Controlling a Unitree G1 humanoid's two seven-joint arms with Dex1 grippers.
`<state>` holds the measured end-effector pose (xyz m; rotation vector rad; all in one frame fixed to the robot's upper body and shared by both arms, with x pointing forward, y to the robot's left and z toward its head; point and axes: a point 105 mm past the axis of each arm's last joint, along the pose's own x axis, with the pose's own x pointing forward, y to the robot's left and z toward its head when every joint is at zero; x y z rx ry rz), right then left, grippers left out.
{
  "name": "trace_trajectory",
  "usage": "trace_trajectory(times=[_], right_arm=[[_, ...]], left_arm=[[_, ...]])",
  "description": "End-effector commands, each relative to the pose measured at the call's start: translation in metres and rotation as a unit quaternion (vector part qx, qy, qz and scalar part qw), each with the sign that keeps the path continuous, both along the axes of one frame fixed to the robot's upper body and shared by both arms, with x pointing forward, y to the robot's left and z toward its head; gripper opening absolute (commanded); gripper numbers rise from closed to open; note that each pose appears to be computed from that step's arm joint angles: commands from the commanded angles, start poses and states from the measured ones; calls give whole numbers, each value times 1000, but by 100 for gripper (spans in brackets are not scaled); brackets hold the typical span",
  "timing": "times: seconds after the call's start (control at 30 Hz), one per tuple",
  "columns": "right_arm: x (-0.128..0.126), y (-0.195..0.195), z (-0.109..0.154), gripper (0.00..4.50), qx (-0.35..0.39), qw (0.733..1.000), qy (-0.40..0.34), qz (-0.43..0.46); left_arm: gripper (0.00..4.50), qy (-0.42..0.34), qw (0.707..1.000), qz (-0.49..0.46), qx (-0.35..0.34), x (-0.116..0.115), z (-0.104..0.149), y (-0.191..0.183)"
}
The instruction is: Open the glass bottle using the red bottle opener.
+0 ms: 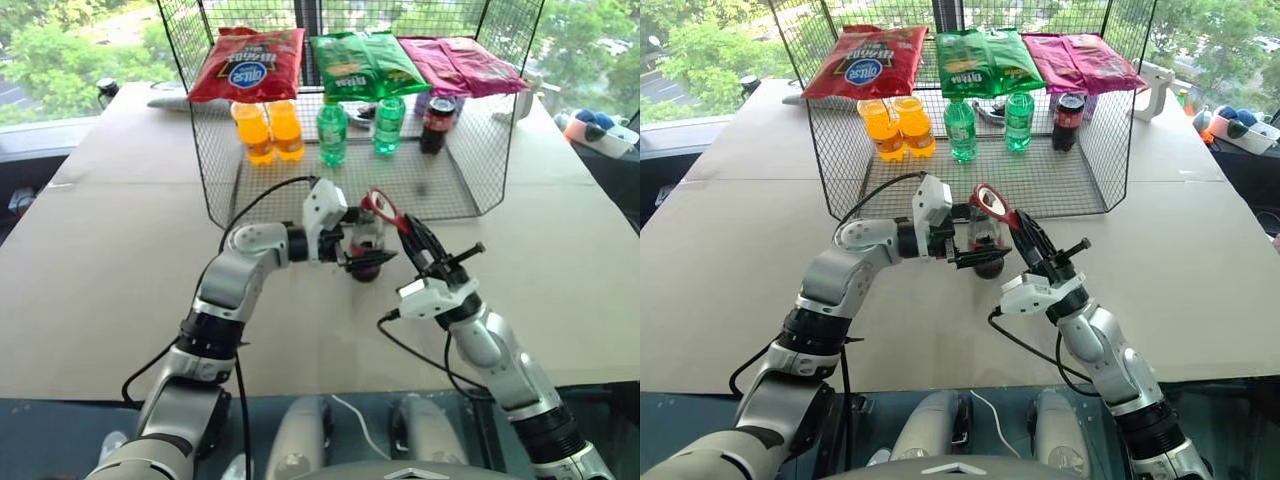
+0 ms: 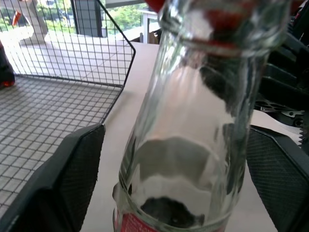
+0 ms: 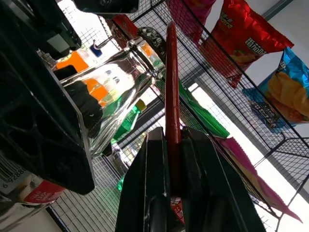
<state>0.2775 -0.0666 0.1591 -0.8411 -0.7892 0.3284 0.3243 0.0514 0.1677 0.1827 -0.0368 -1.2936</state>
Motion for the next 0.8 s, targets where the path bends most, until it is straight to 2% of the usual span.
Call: trace_trajectory(times=[0.03,0.07,0.1,0.17,0.23,0.27,0.3,0.8], right_arm=[[1,0,-13,0,-25,999,25,2],[2,0,-13,0,-25,999,26,0],[2,-1,-13,0,-25,999,26,-2],[4,-2,-12,0,-25,999,26,-5],[4,-3,-12,0,-25,999,25,-6],[4,-3,-12,0,-25,999,25,-6],[4,-3,-12,0,-26,999,26,-6],[2,-6,-10,0,-19,1000,22,-4]], left_arm=[[444,-32,999,2,-27,0,19,1],[444,-30,999,2,-31,0,21,1],[405,-30,999,3,-32,0,22,3],[371,-30,999,7,-33,1,25,5],[306,-30,999,7,-34,2,25,7],[253,-30,999,7,-34,2,25,7],[227,-30,999,6,-34,2,25,7],[223,-38,998,12,-44,3,31,6]])
